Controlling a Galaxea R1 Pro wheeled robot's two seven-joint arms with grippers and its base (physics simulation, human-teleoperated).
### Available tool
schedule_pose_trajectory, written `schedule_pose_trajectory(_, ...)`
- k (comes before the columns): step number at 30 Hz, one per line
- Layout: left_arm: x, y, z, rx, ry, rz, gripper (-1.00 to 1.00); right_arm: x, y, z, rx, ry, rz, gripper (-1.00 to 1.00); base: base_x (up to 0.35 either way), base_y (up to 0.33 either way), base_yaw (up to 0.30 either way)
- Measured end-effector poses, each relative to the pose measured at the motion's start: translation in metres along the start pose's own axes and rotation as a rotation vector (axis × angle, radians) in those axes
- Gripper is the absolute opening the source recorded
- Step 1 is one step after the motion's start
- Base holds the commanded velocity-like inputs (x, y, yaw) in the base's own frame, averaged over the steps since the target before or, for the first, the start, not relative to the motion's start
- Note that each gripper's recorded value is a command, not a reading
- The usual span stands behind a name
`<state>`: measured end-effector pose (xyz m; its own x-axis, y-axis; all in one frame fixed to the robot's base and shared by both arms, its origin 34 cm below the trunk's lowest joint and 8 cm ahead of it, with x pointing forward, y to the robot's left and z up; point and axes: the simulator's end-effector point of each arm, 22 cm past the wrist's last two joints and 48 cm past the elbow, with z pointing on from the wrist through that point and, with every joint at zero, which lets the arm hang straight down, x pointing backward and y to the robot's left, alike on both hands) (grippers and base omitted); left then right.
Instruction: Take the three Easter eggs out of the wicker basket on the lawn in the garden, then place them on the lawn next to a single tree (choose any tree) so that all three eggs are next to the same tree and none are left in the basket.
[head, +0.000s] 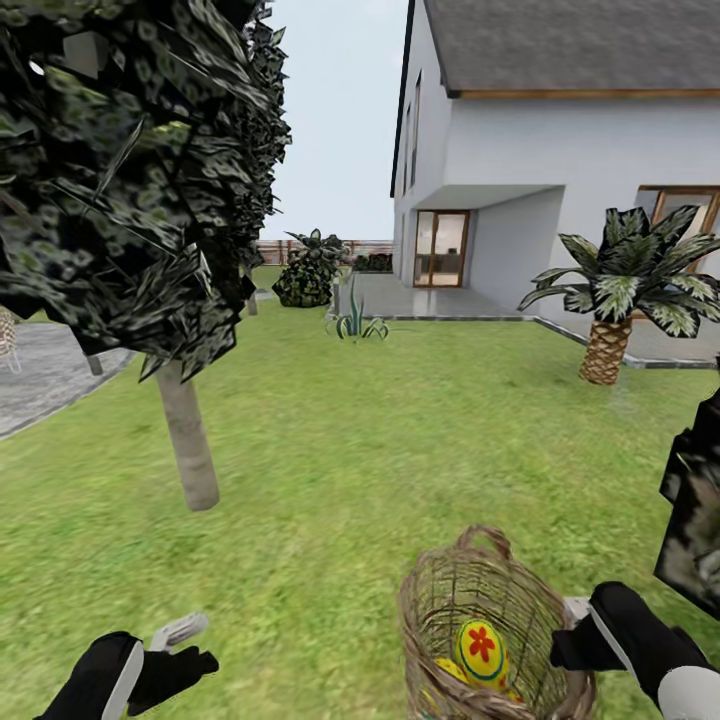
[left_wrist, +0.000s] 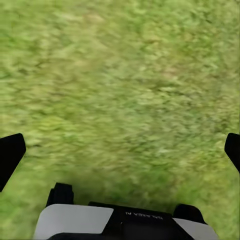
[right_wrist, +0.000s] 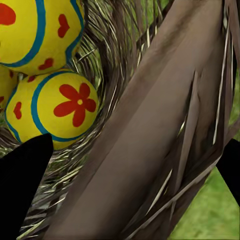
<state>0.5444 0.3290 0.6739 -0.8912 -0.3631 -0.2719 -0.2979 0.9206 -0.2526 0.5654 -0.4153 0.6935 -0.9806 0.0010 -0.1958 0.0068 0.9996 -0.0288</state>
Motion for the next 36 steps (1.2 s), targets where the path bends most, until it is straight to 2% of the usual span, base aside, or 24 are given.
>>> schedule_pose_trajectory(2, 0.001, 0.000, 0.000, 0.000, 0.001, 0.000, 1.00, -0.027, 0.015, -0.014, -0.057, -0.072, 0.033, -1.00, 0.339, 0.000, 0.000)
schedule_pose_trajectory(3, 0.001, 0.000, 0.000, 0.000, 0.000, 0.000, 1.00, -0.024, 0.018, -0.013, -0.072, -0.064, 0.045, -1.00, 0.335, 0.000, 0.000)
schedule_pose_trajectory(6, 0.000, 0.001, 0.000, -0.001, -0.001, -0.001, 1.00, -0.018, 0.007, -0.009, -0.013, -0.045, -0.004, -1.00, 0.267, 0.000, 0.000)
schedule_pose_trajectory(9, 0.002, -0.001, 0.001, 0.005, 0.004, -0.004, 1.00, -0.012, 0.016, -0.004, -0.053, -0.030, 0.031, -1.00, 0.242, 0.000, 0.000)
schedule_pose_trajectory(12, 0.003, 0.001, 0.002, 0.002, 0.006, -0.005, 1.00, -0.010, 0.010, -0.004, -0.029, -0.025, 0.015, -1.00, 0.242, 0.000, 0.000)
schedule_pose_trajectory(17, 0.003, 0.000, 0.002, 0.004, 0.001, -0.004, 1.00, -0.010, 0.012, -0.004, -0.039, -0.026, 0.023, -1.00, 0.262, 0.000, 0.000)
schedule_pose_trajectory(20, 0.009, 0.002, 0.011, 0.002, -0.010, -0.002, 1.00, -0.009, 0.009, -0.004, -0.031, -0.025, 0.018, -1.00, 0.331, 0.000, 0.000)
schedule_pose_trajectory(25, 0.008, 0.005, 0.011, 0.001, -0.014, -0.004, 1.00, -0.010, 0.013, -0.004, -0.041, -0.025, 0.022, -1.00, 0.337, 0.000, -0.150)
schedule_pose_trajectory(27, 0.008, 0.004, 0.011, 0.002, -0.013, -0.005, 1.00, -0.008, 0.011, -0.003, -0.028, -0.019, 0.011, -1.00, 0.337, 0.000, -0.023)
schedule_pose_trajectory(30, 0.008, 0.004, 0.011, 0.002, -0.015, -0.005, 1.00, -0.006, 0.014, -0.001, -0.045, -0.014, 0.026, -1.00, 0.337, 0.000, -0.002)
schedule_pose_trajectory(36, 0.008, 0.003, 0.011, 0.004, -0.014, -0.005, 1.00, -0.005, 0.014, -0.001, -0.042, -0.013, 0.023, -1.00, 0.337, 0.000, -0.022)
